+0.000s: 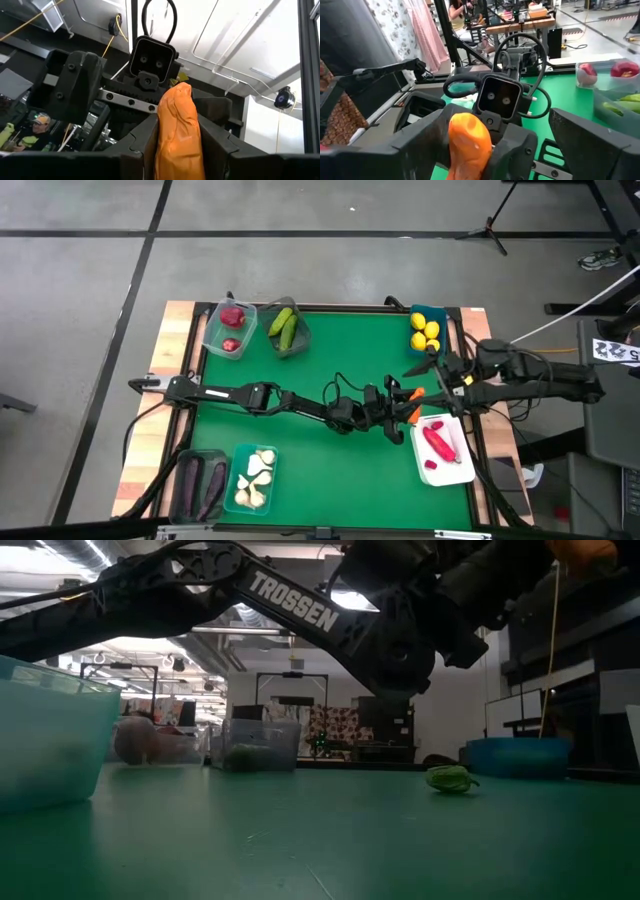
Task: Sort produce into baskets
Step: Put the orange chili pepper into the white bin
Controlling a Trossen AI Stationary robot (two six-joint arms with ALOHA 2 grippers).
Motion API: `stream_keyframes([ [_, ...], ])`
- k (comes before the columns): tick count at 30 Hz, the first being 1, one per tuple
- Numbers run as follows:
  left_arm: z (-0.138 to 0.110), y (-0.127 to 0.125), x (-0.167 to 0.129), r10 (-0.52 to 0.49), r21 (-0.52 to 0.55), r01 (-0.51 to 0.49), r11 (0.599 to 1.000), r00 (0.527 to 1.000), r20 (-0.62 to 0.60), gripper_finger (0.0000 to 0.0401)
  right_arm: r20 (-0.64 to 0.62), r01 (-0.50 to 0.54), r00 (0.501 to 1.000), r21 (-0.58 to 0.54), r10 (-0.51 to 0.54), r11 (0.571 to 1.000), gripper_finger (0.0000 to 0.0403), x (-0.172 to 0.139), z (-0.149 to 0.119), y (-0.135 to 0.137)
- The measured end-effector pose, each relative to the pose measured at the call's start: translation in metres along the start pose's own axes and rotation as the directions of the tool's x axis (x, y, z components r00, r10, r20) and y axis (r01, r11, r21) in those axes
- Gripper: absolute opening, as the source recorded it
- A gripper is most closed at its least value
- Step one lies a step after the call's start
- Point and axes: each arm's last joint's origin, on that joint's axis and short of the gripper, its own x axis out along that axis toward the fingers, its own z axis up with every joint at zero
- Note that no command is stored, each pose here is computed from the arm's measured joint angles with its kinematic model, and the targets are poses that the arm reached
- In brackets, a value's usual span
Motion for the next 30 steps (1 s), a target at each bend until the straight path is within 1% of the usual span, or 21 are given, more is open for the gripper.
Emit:
stream_keyframes([
  [4,-0.0001,0.0000,0.0000,0.000,0.000,0.000,1.000,1.000,-0.001,0.0109,0.007,-0.002,1.000,0.011,0.002,1.000,0.0344,0.0006,0.0008,-0.0001],
  [7,-0.0001,0.0000,0.0000,0.000,0.000,0.000,1.000,1.000,-0.001,0.0109,0.016,-0.004,1.000,0.008,0.004,1.000,0.0317,-0.0012,0.0014,0.0006],
  [10,-0.0001,0.0000,0.0000,0.000,0.000,0.000,1.000,1.000,-0.001,0.0109,0.024,-0.004,1.000,0.006,0.004,1.000,0.0275,-0.0027,0.0020,0.0012],
  [20,0.0005,0.0015,0.0004,0.012,0.001,-0.012,1.000,1.000,0.005,0.0109,0.025,-0.023,0.999,0.010,0.023,1.000,0.0112,-0.0029,0.0023,0.0019],
  [24,0.0005,0.0013,0.0003,0.012,0.003,-0.012,1.000,1.000,0.005,0.0109,0.025,-0.035,0.999,0.009,0.034,0.999,0.0059,-0.0030,0.0024,0.0023],
  [27,0.0005,0.0013,0.0003,0.011,0.002,-0.011,1.000,1.000,0.005,0.0109,0.025,-0.035,0.999,0.009,0.035,0.999,0.0040,-0.0030,0.0024,0.0023],
  [30,0.0004,0.0013,0.0003,0.010,0.003,-0.010,1.000,1.000,0.004,0.0109,0.024,-0.035,0.999,0.010,0.035,0.999,0.0041,-0.0030,0.0023,0.0023],
])
